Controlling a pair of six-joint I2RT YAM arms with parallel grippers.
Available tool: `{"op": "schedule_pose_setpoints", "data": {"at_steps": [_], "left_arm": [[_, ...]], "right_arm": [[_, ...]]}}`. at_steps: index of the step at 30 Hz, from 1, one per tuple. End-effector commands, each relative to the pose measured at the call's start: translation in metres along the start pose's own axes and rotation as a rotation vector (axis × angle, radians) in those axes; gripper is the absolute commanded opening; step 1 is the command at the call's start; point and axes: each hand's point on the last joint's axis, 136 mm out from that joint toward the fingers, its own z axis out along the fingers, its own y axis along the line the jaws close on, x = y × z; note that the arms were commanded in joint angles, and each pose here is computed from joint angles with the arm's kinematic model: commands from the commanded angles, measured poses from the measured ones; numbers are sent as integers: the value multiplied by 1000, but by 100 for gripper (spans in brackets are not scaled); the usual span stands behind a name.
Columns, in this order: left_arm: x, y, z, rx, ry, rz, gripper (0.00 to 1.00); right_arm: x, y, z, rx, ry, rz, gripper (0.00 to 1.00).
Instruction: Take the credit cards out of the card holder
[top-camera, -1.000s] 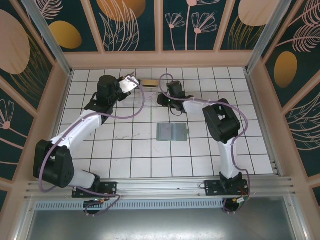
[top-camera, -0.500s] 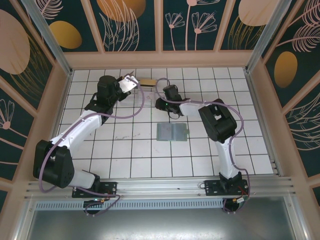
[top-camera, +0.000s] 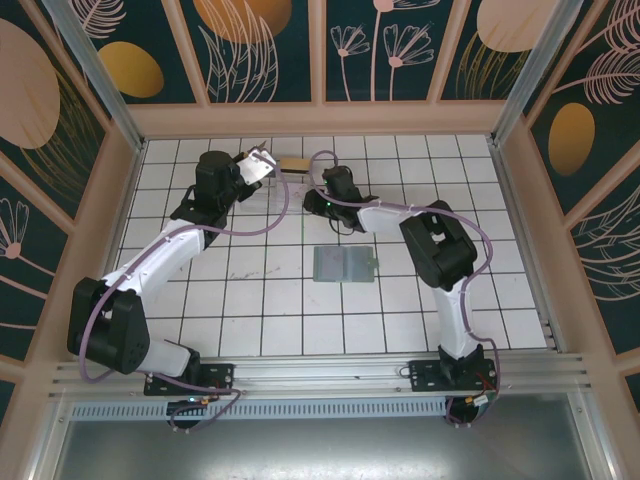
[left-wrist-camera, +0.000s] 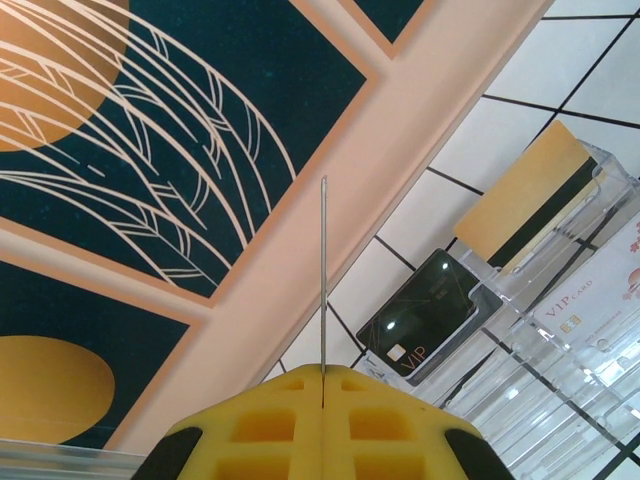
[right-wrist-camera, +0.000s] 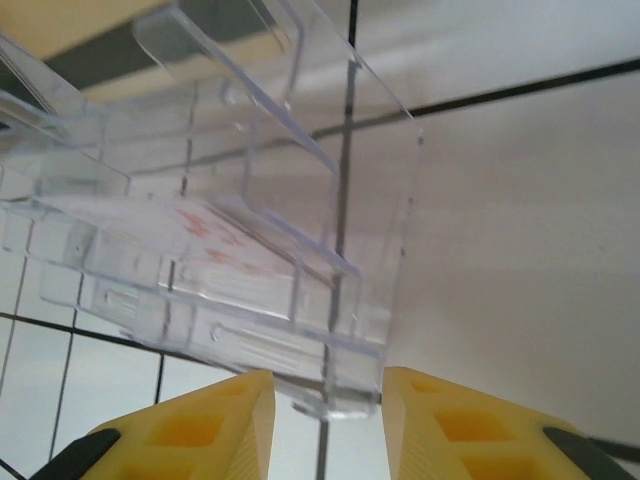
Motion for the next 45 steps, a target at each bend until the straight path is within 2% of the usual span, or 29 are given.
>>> {"op": "schedule_pose_setpoints", "data": {"at_steps": [1, 14, 20, 26, 45], "left_arm": [[-5, 10, 2, -32, -12, -28, 0], [-3, 10, 3, -37, -1, -25, 0], [-3, 9, 4, -31, 1, -30, 0], [-4, 9, 4, -30, 0, -30, 0], [-3, 9, 4, -21, 8, -43, 0]], "right_arm": [[0, 5, 12, -13, 4, 18, 36], [21, -7, 27, 28, 54, -1, 30], [23, -10, 24, 35, 58, -10, 19], [27, -5, 14, 22, 63, -26, 18], [71, -5, -19, -4, 144, -56, 17]]}}
